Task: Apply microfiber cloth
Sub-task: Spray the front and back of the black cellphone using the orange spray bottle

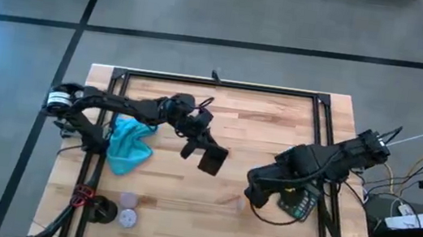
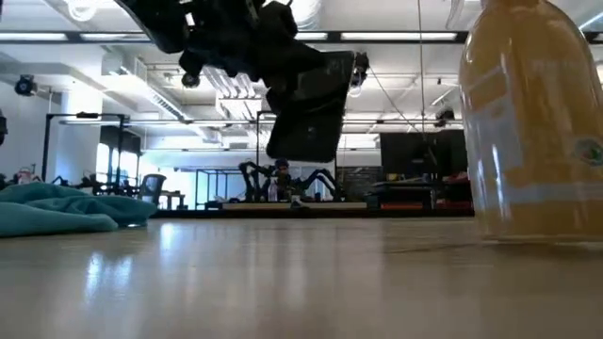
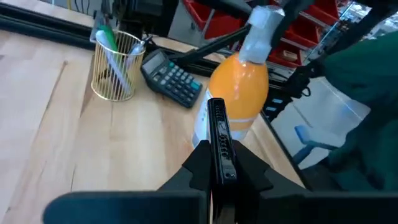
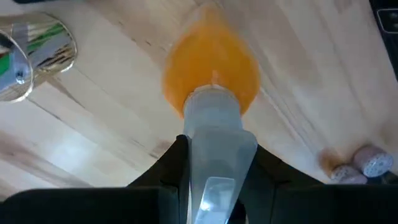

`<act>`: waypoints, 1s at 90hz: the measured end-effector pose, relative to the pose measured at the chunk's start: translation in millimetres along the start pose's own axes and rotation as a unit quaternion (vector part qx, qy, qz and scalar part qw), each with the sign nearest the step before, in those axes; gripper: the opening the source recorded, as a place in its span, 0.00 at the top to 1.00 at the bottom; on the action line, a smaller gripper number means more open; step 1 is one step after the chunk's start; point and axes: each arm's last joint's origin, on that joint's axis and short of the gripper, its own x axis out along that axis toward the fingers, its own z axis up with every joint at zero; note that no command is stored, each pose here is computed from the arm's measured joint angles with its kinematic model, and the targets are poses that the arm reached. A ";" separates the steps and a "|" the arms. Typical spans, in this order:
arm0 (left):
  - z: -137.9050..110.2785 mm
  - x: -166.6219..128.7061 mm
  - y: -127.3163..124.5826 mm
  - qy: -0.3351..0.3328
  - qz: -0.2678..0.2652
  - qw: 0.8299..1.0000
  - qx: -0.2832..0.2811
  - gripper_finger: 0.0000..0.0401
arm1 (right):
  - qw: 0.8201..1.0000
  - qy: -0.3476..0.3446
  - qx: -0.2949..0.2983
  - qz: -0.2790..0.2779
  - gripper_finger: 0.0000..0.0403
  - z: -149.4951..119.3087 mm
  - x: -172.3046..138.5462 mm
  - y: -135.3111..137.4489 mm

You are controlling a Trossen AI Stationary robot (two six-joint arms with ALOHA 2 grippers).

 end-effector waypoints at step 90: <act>2.9 -2.7 2.9 0.001 0.007 1.000 0.014 0.97 | 0.999 0.023 0.029 -0.018 0.68 4.4 -1.2 -8.8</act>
